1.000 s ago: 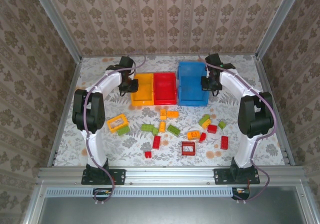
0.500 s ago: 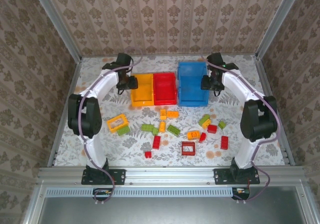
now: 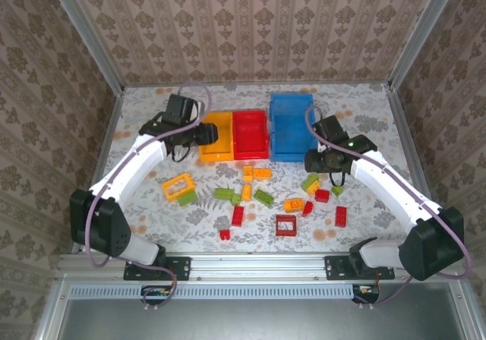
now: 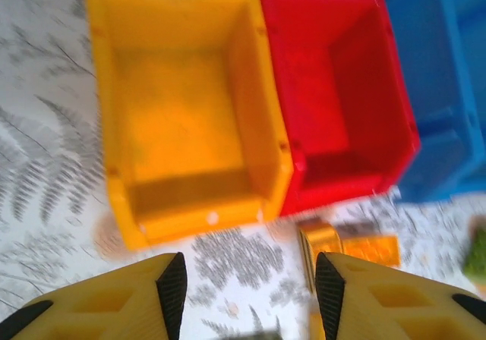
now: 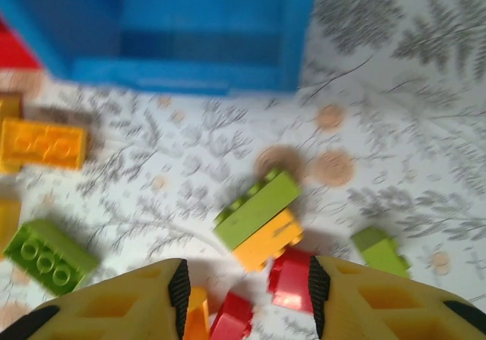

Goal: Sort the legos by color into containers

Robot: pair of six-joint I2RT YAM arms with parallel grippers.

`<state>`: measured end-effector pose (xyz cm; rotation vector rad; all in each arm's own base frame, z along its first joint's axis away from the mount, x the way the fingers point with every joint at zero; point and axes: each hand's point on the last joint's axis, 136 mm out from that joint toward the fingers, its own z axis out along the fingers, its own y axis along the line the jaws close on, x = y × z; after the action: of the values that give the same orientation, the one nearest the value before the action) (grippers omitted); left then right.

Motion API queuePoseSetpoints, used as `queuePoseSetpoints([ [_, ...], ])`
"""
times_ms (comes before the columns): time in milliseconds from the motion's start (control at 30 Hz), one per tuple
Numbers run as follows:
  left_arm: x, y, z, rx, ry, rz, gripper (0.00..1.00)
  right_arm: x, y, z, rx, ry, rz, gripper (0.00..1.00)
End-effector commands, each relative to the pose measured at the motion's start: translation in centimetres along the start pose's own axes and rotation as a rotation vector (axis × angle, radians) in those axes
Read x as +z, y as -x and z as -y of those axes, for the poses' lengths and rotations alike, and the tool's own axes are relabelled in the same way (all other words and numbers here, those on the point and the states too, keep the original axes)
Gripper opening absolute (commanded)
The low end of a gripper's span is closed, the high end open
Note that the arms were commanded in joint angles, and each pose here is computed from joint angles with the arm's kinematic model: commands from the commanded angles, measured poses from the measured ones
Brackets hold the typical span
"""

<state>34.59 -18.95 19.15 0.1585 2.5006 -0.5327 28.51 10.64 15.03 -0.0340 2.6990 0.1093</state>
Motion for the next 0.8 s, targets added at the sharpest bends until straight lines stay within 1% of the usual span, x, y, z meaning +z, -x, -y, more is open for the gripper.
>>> queuePoseSetpoints([
  [0, -1.3, -2.2, 3.2, 0.037, -0.111, 0.014, 0.50, 0.5, -2.4, -3.4, -0.055, 0.101, -0.036, 0.48],
  [33, -1.5, -3.2, 3.6, 0.046, -0.126, 0.007, 0.50, 0.8, -3.1, -4.7, -0.099, 0.139, -0.050, 0.48],
  [100, -1.8, -5.0, 4.3, 0.066, -0.145, -0.014, 0.49, 1.5, -4.7, -6.2, -0.205, 0.151, -0.080, 0.50],
  [200, -2.2, -7.5, 5.0, 0.095, -0.168, -0.050, 0.49, 1.9, -7.0, -6.7, -0.338, 0.099, -0.135, 0.57],
  [267, -2.4, -8.7, 5.1, 0.108, -0.177, -0.065, 0.48, 2.0, -8.1, -6.4, -0.388, 0.048, -0.169, 0.61],
  [333, -2.5, -9.4, 5.1, 0.115, -0.176, -0.073, 0.48, 2.7, -9.3, -5.6, -0.388, -0.005, -0.231, 0.65],
  [400, -2.6, -9.6, 5.0, 0.114, -0.173, -0.075, 0.48, 3.8, -10.6, -5.7, -0.367, -0.010, -0.289, 0.68],
  [467, -2.6, -9.6, 5.1, 0.111, -0.176, -0.074, 0.48, 4.4, -11.0, -6.1, -0.330, 0.007, -0.295, 0.72],
  [567, -2.5, -9.7, 5.4, 0.117, -0.184, -0.077, 0.48, 5.0, -10.9, -6.3, -0.335, 0.003, -0.292, 0.81],
  [767, -2.2, -9.9, 5.7, 0.128, -0.195, -0.087, 0.48, 6.1, -11.3, -6.2, -0.347, -0.030, -0.351, 0.83],
])
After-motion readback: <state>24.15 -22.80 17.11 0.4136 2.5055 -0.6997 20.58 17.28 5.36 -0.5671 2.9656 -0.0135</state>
